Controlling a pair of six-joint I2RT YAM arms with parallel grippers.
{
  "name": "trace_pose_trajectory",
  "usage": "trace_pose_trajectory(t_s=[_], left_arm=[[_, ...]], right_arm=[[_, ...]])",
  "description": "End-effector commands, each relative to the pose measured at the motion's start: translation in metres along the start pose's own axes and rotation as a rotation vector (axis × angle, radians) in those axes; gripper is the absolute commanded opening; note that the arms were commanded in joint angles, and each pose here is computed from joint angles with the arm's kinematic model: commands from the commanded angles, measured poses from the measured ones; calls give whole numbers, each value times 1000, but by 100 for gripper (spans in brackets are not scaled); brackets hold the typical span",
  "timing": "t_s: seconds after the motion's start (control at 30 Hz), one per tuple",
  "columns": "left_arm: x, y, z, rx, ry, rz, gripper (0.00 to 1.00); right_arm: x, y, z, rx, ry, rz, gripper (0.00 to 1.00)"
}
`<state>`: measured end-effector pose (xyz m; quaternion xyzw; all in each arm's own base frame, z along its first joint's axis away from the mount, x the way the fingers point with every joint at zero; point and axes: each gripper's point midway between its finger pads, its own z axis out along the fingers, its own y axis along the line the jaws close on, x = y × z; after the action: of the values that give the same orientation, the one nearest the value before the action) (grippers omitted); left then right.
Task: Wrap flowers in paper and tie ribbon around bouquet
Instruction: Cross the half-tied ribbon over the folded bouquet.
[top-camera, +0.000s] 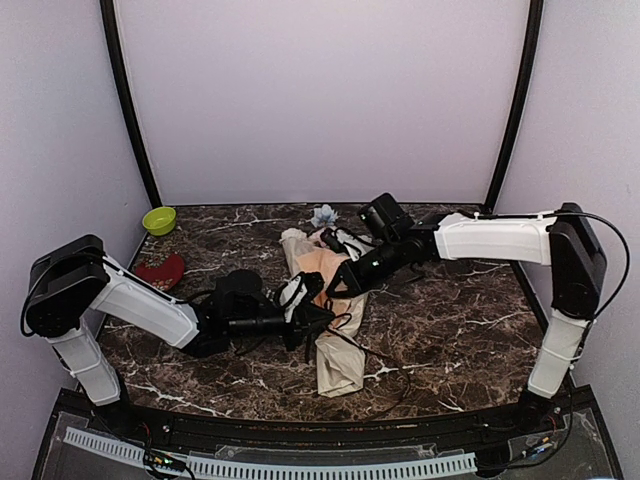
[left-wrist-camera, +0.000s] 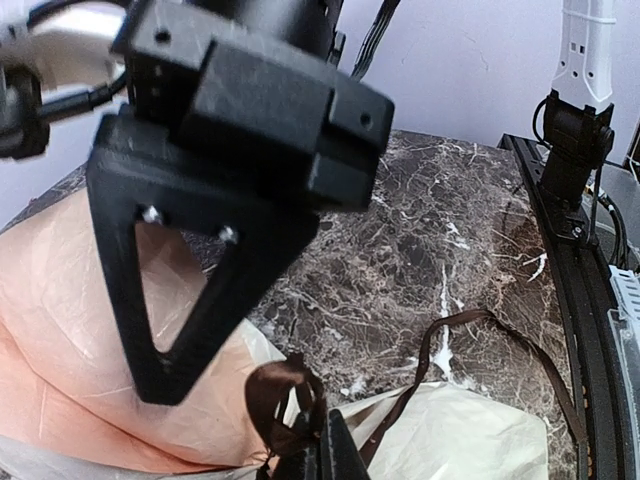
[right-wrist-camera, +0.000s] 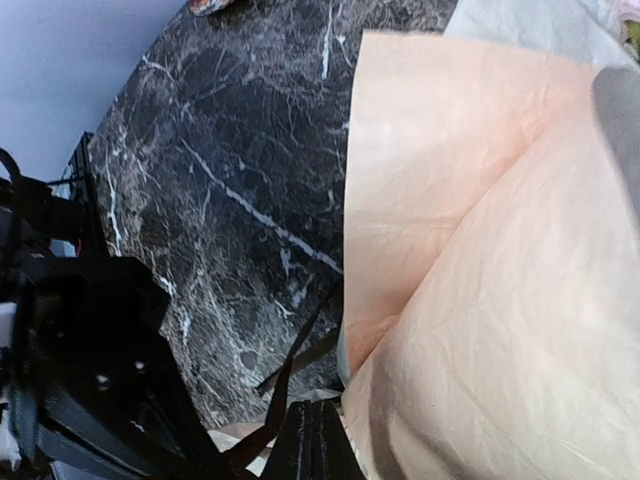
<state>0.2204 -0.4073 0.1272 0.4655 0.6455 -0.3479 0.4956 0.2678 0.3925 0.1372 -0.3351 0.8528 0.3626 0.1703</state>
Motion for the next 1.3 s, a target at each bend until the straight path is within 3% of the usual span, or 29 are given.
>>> trace_pose_trajectory(t_s=[0.0,0.37,0.87,1.27], left_arm=[[-16,-5,-6,16,-55,18,0],[-19,-1,-4,0,-64,20,0],[-14,8,-1,15,-73,-33,0],[-3,7,-3,41,-51,-44,0]], right_arm=[[24,3,7,-27,129,-71,0],[59,21,9,-192,211,-97,0],[57,42,14,-375,101,-134,10],[60,22,22,-336,78,-135,13]])
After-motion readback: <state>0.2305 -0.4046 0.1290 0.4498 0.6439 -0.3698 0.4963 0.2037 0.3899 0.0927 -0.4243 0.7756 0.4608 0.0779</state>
